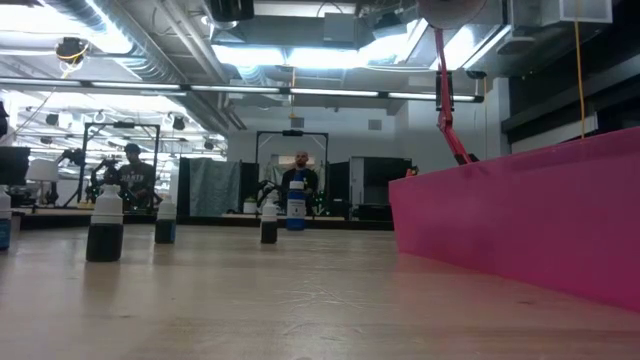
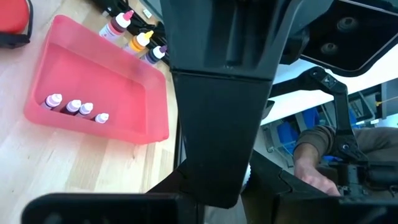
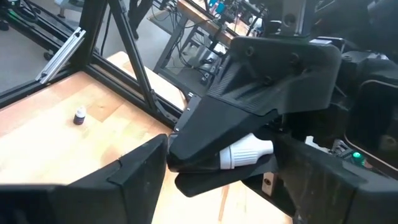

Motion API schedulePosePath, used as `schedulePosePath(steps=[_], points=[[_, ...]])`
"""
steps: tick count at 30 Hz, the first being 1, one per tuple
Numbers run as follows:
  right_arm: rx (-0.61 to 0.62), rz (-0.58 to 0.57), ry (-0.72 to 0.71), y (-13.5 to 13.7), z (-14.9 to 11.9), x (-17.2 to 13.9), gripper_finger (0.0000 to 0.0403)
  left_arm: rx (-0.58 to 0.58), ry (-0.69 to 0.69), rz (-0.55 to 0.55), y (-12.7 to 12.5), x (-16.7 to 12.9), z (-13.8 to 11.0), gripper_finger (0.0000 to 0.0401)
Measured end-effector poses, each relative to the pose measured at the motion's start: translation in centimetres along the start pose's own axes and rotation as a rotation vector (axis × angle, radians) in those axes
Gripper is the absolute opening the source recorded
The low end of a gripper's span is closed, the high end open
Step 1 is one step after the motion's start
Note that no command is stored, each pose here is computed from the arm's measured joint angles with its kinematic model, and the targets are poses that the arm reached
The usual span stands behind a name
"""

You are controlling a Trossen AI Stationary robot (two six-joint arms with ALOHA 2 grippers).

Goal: Pick & Place food coloring
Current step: Put the small pink food coloring bottle into the red bin

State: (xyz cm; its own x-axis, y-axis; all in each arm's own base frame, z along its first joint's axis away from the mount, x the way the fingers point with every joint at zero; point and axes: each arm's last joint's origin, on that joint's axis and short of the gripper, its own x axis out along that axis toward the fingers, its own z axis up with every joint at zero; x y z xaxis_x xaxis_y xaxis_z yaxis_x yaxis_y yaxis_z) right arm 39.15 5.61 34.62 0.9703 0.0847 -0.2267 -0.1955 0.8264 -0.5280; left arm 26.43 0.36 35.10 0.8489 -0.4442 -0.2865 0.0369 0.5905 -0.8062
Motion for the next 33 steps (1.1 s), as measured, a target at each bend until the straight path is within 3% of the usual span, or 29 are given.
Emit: schedulePosePath(steps=[10, 20, 24, 33], points=[[-0.005, 0.008, 0.001, 0.49, 0.25, -0.04, 0.0233, -0.016, -0.006, 0.021, 0.09, -0.03, -0.04, 0.0063], [-0.004, 0.010, -0.001, 0.60, 0.31, -0.05, 0.0241, -0.024, -0.008, 0.025, 0.11, -0.03, -0.05, 0.0066], [-0.003, 0.010, -0.002, 0.60, 0.32, -0.06, 0.0225, -0.024, -0.009, 0.024, 0.10, -0.03, -0.04, 0.0086], [-0.005, -0.049, 0.035, 0.73, 0.43, -0.12, 0.0237, -0.028, -0.037, 0.046, 0.40, -0.24, 0.30, 0.0128]])
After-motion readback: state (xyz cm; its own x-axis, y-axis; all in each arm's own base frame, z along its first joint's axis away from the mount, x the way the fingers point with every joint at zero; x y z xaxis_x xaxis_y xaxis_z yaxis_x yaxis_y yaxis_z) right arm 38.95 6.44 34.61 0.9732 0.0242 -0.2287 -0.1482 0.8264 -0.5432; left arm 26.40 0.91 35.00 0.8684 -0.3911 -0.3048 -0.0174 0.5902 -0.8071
